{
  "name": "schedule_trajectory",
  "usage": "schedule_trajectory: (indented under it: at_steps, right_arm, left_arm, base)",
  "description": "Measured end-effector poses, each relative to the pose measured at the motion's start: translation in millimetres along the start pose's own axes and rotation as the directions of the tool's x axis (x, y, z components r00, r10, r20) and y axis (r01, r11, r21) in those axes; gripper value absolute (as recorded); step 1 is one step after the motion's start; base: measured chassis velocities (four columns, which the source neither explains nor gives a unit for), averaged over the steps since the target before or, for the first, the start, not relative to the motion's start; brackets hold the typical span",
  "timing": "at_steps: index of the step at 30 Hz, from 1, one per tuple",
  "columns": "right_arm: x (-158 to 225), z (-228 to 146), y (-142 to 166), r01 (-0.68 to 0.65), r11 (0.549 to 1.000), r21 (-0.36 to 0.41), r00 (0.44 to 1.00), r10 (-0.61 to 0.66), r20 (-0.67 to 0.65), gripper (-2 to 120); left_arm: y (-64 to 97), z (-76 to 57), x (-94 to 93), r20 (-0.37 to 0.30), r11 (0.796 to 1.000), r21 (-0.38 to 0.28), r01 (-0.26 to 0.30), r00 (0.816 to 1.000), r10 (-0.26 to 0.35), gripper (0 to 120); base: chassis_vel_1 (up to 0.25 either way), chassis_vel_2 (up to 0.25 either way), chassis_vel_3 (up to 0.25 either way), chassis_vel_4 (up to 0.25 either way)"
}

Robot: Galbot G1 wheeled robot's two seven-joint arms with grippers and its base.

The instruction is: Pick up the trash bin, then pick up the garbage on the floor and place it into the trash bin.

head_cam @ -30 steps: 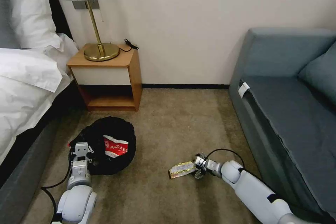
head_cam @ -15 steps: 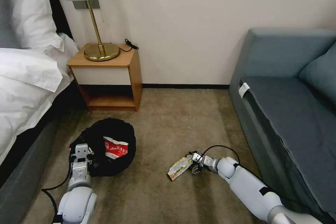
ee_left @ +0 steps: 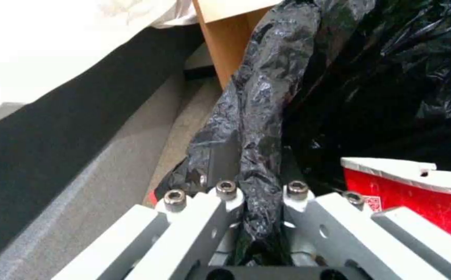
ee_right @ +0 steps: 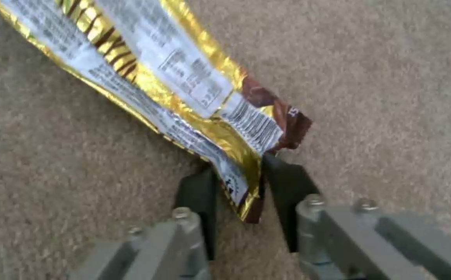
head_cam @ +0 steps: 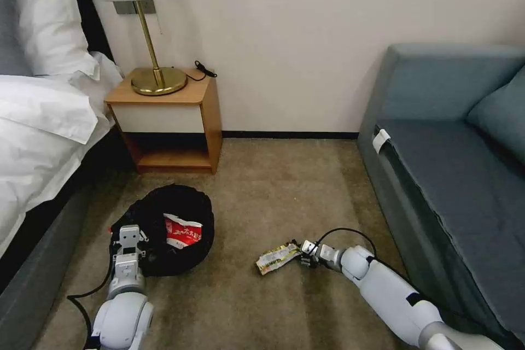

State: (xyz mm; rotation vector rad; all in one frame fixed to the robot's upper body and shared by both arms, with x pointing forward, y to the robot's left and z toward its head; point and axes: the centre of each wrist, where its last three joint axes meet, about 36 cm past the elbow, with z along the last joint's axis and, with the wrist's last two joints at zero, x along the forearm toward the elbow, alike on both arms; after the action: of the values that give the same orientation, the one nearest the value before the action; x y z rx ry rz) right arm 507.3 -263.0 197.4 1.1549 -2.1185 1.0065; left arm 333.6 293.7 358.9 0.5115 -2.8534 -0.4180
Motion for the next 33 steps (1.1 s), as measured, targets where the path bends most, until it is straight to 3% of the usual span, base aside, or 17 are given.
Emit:
schedule_trajectory:
  at_steps: [6,17,33]
  right_arm:
    - [0.5,-0.7,-1.5,-0.004,1.000,-0.001,1.000,0.004,0.004,0]
    - [3.7,0.0,-4.7,-0.010,1.000,-0.003,1.000,0.010,0.008,0]
    - [26.4,5.9,2.5,-0.019,0.997,-0.081,0.997,0.025,0.077,0]
  left_arm:
    - [0.6,1.1,0.9,0.000,1.000,-0.001,0.000,1.000,0.000,0]
    - [2.7,-0.4,-1.0,0.007,1.000,-0.006,0.003,1.000,-0.003,0]
    - [9.0,-1.8,-2.5,0.012,1.000,-0.013,0.004,1.000,-0.003,0]
  base:
    - [0.000,0.000,0.000,0.000]
    - [0.000,0.000,0.000,0.000]
    - [0.000,0.000,0.000,0.000]
